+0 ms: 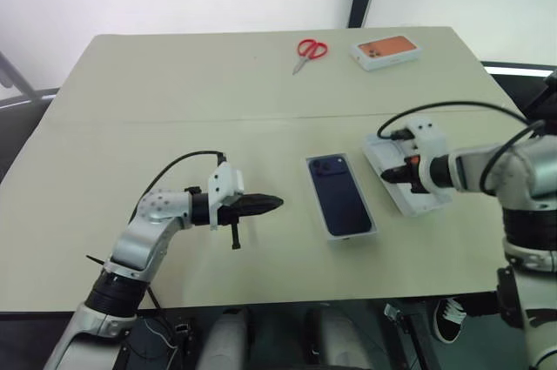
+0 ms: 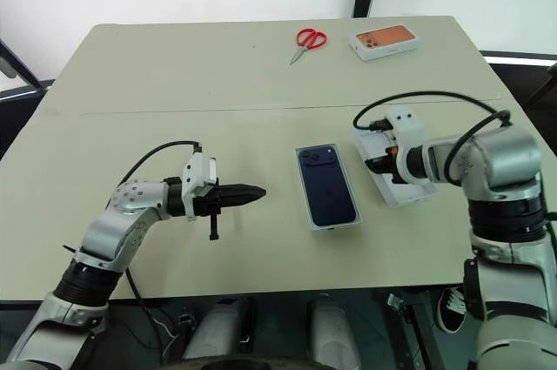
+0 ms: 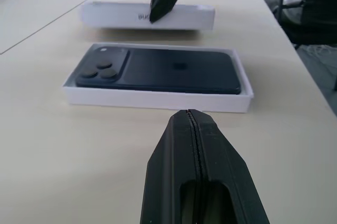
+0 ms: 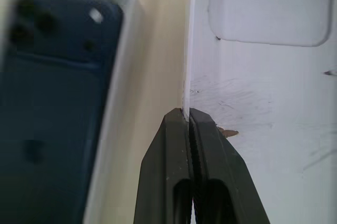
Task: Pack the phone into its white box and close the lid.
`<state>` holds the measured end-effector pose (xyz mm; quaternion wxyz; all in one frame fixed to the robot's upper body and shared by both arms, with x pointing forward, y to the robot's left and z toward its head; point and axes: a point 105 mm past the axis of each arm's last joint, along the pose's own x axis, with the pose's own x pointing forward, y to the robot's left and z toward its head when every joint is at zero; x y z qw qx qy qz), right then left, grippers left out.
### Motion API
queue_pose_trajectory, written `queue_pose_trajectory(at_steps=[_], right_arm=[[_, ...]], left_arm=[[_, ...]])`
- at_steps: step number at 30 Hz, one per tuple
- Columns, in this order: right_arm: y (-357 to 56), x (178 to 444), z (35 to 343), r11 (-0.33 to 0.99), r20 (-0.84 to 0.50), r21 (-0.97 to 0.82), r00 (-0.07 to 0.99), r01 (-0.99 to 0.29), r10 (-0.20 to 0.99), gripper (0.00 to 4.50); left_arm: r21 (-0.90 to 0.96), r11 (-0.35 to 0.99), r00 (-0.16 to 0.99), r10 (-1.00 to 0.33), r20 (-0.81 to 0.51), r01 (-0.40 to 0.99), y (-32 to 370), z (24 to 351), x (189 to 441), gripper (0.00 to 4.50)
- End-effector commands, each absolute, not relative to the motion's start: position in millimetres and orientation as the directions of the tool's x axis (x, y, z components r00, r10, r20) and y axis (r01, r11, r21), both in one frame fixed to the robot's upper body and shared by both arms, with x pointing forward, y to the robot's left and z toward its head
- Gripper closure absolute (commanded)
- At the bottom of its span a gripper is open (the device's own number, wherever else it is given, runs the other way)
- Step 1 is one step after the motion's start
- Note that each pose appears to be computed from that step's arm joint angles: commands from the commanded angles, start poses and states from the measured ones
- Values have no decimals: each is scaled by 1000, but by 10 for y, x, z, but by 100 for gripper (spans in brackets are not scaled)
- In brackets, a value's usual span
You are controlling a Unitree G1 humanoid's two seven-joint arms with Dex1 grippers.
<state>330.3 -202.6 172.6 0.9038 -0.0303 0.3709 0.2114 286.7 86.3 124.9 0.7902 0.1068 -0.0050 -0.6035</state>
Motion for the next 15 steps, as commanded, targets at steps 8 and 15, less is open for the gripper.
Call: queue_pose_trajectory(at_steps=[8, 15], right_arm=[[-1160, 2851, 2524, 429, -334, 556, 281, -712, 899, 445], [-696, 2820, 2277, 260, -182, 709, 186, -656, 966, 445]], left_arm=[[199, 438, 462, -881, -97, 877, 1155, 1226, 3130, 450], [203, 454, 477, -875, -79, 867, 1168, 1265, 3177, 450]])
